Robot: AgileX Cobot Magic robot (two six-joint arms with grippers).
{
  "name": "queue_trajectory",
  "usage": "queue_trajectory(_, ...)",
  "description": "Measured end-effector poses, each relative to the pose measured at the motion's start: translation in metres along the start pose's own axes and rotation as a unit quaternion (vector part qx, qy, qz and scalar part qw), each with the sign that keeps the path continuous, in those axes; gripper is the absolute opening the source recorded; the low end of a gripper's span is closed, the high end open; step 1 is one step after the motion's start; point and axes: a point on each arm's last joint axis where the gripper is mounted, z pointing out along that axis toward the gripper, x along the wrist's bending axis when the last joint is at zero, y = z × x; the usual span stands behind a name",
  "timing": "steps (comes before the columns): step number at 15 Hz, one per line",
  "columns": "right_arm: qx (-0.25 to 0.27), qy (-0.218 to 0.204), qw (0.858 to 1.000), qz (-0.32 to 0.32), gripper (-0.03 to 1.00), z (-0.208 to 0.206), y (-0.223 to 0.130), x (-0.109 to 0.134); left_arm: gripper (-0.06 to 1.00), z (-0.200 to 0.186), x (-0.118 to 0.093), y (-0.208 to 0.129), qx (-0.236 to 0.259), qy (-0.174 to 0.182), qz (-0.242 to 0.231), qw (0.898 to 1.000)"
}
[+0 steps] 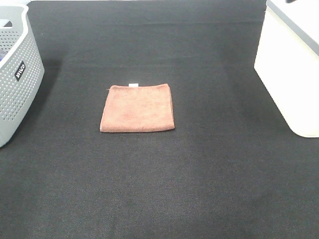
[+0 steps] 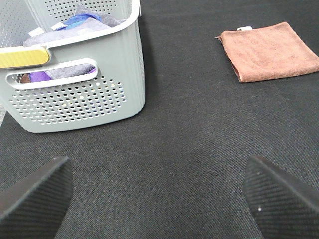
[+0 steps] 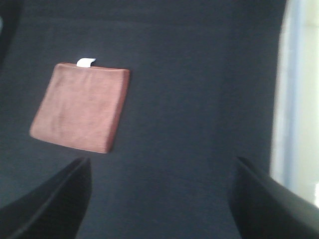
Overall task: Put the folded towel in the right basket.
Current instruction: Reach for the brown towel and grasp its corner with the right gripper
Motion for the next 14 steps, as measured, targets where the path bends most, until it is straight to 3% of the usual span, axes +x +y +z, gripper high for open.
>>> queue_trajectory(3,0.052,0.049,0.996,-0.045,0.71,0.052,0.005,0.029,0.88,0.000,0.000,0.000,0.000,0.000,0.000,1.000)
queue_trajectory(6,0.108,0.077,0.990,-0.052,0.71,0.099,-0.005,0.048,0.88,0.000,0.000,0.000,0.000,0.000,0.000,1.000)
queue_trajectory(10,0.172,0.109,0.979,0.020,0.71,0.164,-0.021,0.040,0.88,0.000,0.000,0.000,0.000,0.000,0.000,1.000)
queue_trajectory(14,0.192,0.118,0.973,0.041,0.71,0.199,-0.022,0.034,0.88,0.000,0.000,0.000,0.000,0.000,0.000,1.000)
